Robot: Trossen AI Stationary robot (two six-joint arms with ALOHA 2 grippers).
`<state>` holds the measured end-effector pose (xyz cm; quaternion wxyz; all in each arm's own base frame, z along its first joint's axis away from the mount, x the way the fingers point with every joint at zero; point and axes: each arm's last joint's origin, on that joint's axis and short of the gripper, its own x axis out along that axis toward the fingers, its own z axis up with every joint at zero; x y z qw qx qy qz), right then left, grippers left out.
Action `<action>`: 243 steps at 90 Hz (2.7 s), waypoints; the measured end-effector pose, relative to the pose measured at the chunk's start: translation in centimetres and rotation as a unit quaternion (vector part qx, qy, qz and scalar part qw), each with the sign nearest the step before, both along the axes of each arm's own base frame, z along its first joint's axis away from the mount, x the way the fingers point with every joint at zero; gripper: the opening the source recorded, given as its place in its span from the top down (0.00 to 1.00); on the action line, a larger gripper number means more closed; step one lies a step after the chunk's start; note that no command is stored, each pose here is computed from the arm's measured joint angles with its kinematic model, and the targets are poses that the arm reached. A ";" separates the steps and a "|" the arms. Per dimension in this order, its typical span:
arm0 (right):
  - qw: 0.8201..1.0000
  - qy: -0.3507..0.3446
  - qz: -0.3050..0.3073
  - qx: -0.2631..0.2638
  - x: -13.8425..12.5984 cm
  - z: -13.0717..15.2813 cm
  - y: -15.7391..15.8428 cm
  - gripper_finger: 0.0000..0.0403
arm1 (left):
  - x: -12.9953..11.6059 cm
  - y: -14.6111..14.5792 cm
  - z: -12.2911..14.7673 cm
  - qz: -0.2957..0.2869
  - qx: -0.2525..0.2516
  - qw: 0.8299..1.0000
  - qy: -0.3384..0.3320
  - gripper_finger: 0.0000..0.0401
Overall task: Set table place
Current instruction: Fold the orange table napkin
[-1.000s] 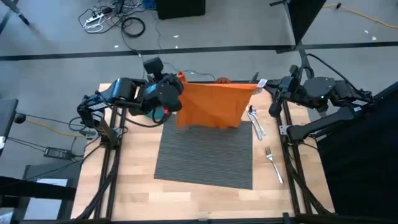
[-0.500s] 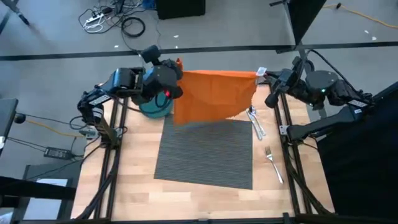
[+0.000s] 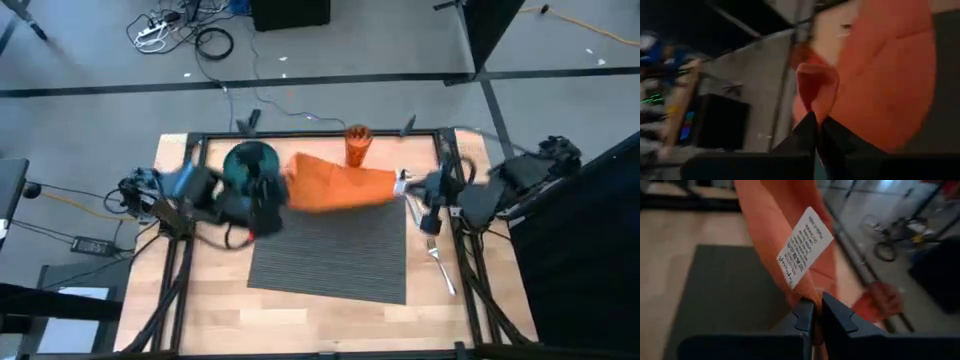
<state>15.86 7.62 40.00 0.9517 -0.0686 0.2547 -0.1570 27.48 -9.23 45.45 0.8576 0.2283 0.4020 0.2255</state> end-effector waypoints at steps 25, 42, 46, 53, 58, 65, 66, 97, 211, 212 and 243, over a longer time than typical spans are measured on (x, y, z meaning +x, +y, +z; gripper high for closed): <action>0.996 0.073 0.036 0.025 2.5 -4.6 7.1 1.00 | -0.2 -5.5 -6.4 0.002 -0.100 0.994 0.040 1.00; 0.990 0.134 0.039 0.002 4.0 -9.8 12.7 1.00 | -0.4 -8.7 -11.6 0.029 -0.165 0.985 0.031 1.00; 0.988 0.150 0.036 -0.008 4.4 -11.5 13.9 1.00 | -0.5 -9.4 -12.9 0.029 -0.182 0.982 0.031 1.00; 0.983 0.179 0.031 -0.027 4.8 -14.5 16.0 1.00 | -0.4 -10.6 -14.9 0.023 -0.218 0.975 0.022 1.00; 0.980 0.192 0.028 -0.038 4.9 -16.8 17.4 1.00 | -0.5 -11.3 -16.4 0.017 -0.243 0.970 0.021 1.00; 0.978 0.203 0.023 -0.048 4.9 -19.8 19.2 1.00 | -0.8 -12.1 -18.2 0.012 -0.271 0.962 0.022 1.00; 0.977 0.205 0.021 -0.049 4.8 -20.3 19.5 1.00 | -0.8 -12.2 -18.5 0.011 -0.275 0.961 0.022 1.00; 0.952 0.307 0.009 0.006 4.2 -27.3 22.3 0.93 | -1.9 -12.9 -23.0 0.086 -0.416 0.902 0.073 0.91; 0.922 0.373 -0.017 0.105 8.6 -24.7 8.0 0.53 | 1.3 -0.5 -31.5 0.120 -0.252 0.958 0.058 0.62; 0.921 0.375 -0.016 0.106 8.6 -24.8 7.9 0.53 | 1.3 -0.4 -31.5 0.120 -0.254 0.958 0.059 0.62; 0.898 0.424 0.004 0.115 6.5 -25.8 8.1 0.54 | -1.5 -0.8 -31.6 0.182 -0.222 0.945 0.159 0.62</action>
